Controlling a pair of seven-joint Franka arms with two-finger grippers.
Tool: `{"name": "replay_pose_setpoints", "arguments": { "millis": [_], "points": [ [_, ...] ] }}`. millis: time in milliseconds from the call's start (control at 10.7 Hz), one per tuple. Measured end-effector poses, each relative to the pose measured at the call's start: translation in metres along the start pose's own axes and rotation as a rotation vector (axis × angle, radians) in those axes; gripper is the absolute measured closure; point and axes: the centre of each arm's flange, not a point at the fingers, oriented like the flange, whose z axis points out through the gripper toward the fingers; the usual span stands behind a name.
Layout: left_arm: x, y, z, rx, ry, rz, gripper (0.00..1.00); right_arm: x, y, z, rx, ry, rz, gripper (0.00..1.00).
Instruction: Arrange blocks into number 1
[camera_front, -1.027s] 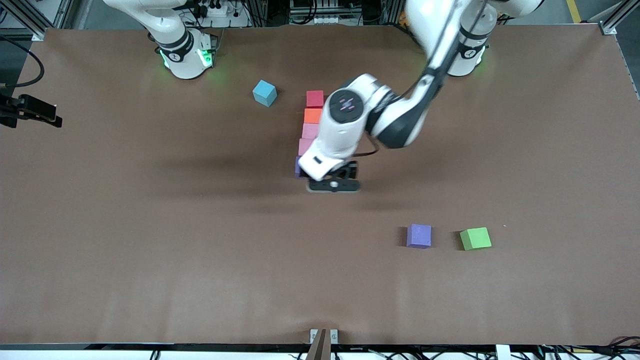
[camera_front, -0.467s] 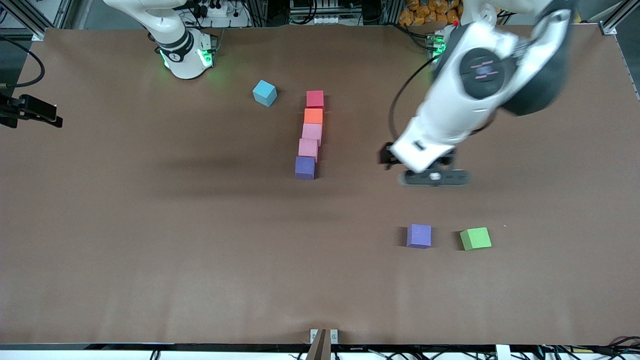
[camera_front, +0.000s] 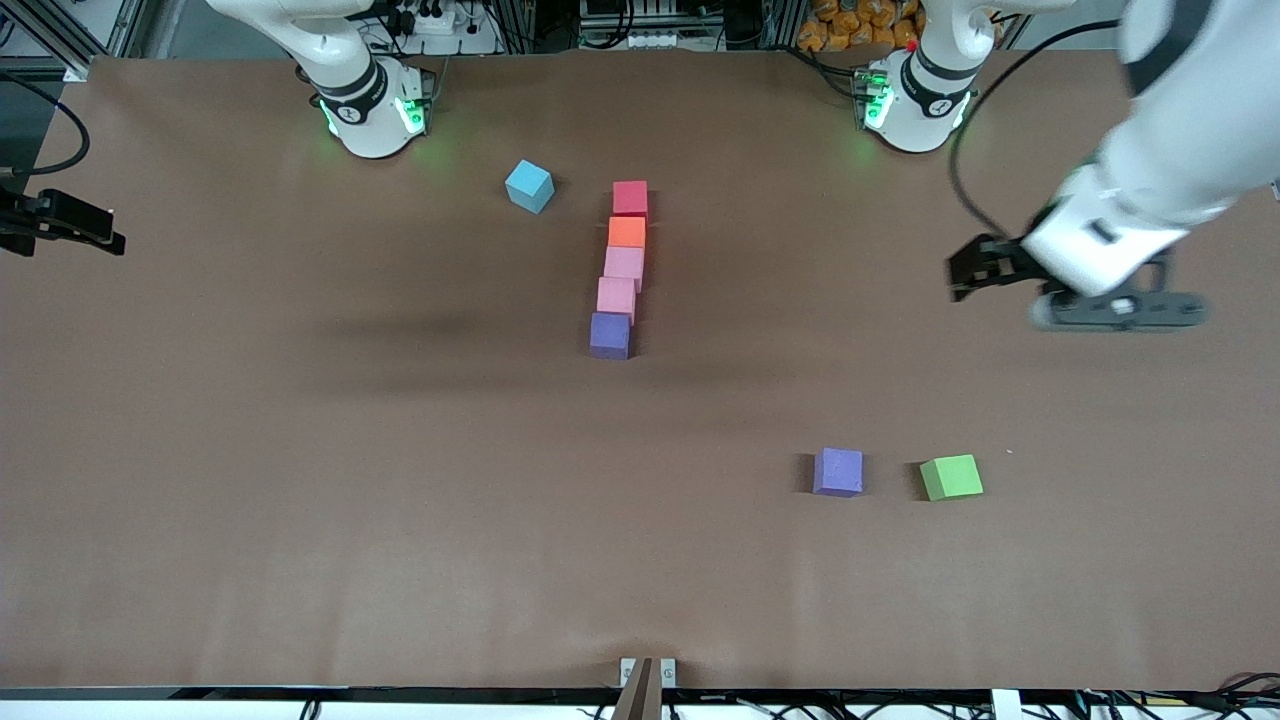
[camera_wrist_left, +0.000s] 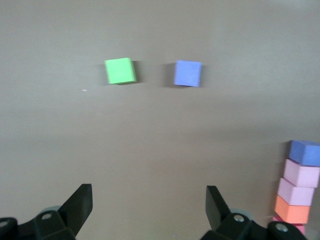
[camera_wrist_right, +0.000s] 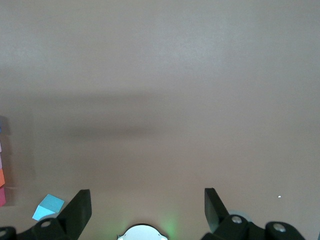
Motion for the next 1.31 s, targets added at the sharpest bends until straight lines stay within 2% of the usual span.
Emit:
{"name": "replay_pose_setpoints", "arguments": {
  "millis": [467,1307],
  "points": [
    [-0.009,-0.078,-0.014,0.008,0.015,-0.039,0.00,0.000,0.000,0.000,0.000,0.000,0.000,0.00],
    [-0.036,-0.097,-0.054,0.041,0.086,-0.041,0.00,0.000,0.001,0.000,0.000,0.000,0.001,0.00]
  ]
}}
